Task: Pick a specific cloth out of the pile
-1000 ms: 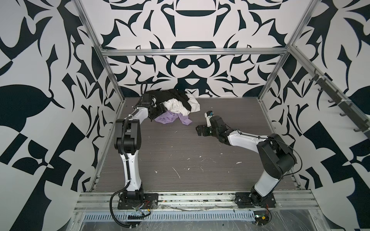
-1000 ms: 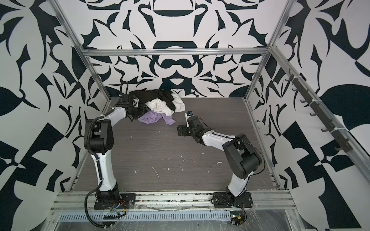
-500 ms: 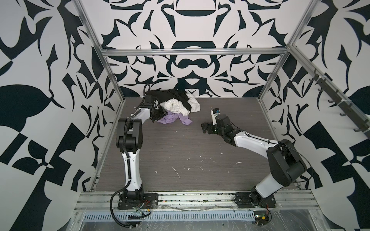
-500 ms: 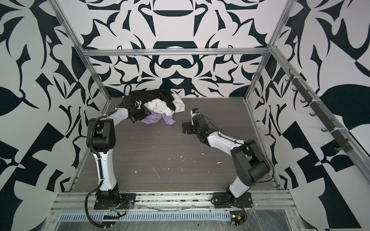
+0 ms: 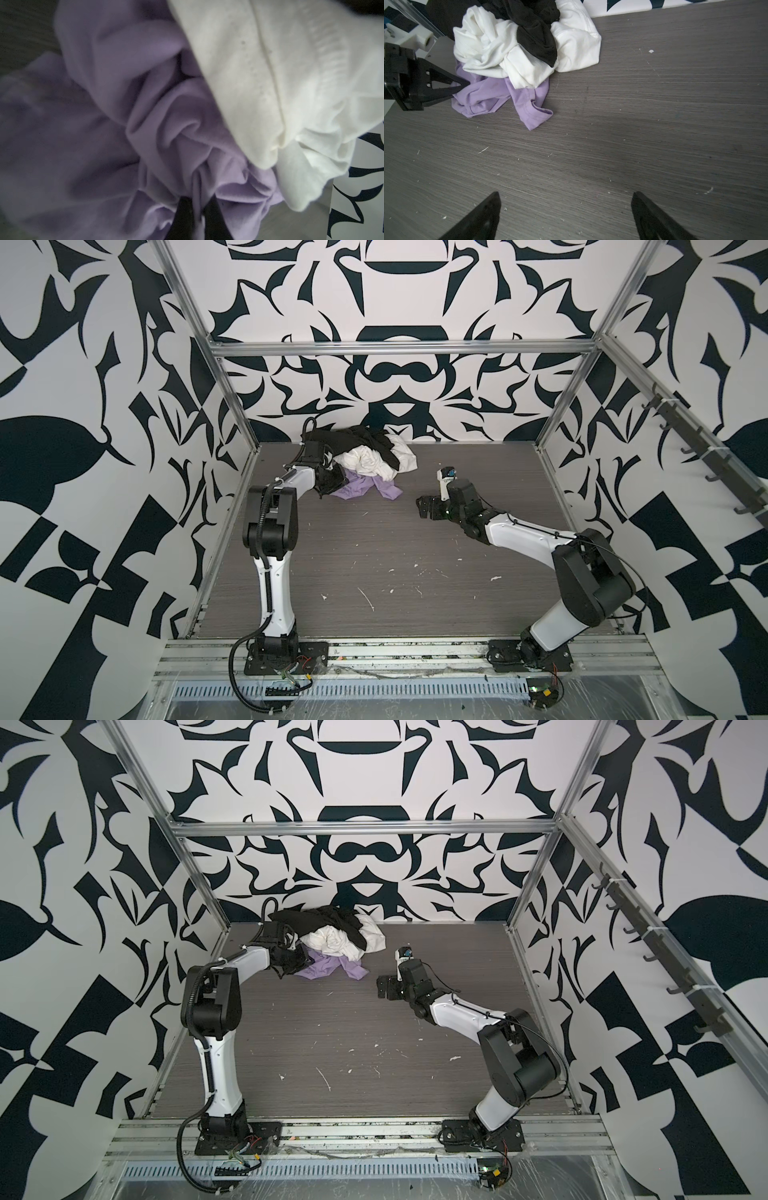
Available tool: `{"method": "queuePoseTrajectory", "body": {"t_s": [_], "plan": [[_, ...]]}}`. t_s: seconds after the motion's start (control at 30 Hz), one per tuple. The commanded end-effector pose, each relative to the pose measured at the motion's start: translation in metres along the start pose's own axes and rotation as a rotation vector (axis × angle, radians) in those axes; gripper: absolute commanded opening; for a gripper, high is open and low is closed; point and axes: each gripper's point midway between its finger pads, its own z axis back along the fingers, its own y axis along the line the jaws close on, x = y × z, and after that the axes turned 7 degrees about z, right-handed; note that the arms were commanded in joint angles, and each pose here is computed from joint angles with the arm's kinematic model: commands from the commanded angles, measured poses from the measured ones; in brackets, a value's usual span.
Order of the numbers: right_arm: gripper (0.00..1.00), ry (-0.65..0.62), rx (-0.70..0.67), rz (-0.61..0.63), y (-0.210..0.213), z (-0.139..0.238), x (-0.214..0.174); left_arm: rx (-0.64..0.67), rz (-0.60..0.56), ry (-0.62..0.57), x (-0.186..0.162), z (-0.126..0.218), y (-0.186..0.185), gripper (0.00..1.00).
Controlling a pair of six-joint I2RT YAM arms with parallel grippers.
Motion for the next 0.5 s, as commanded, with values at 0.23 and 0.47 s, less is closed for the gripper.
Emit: {"method": "queuePoseTrajectory", "body": {"t_s": [0.23,0.47], "plan": [[0.99,-0.049,0.099,-0.077,0.020,-0.004,0.020,-0.044,-0.047,0.027,-0.033,0.032,-0.038,0.00],[0.99,-0.047,0.165,-0.161,0.033,-0.013,0.026,-0.047,-0.062,0.044,-0.068,0.038,-0.054,0.00]]}}
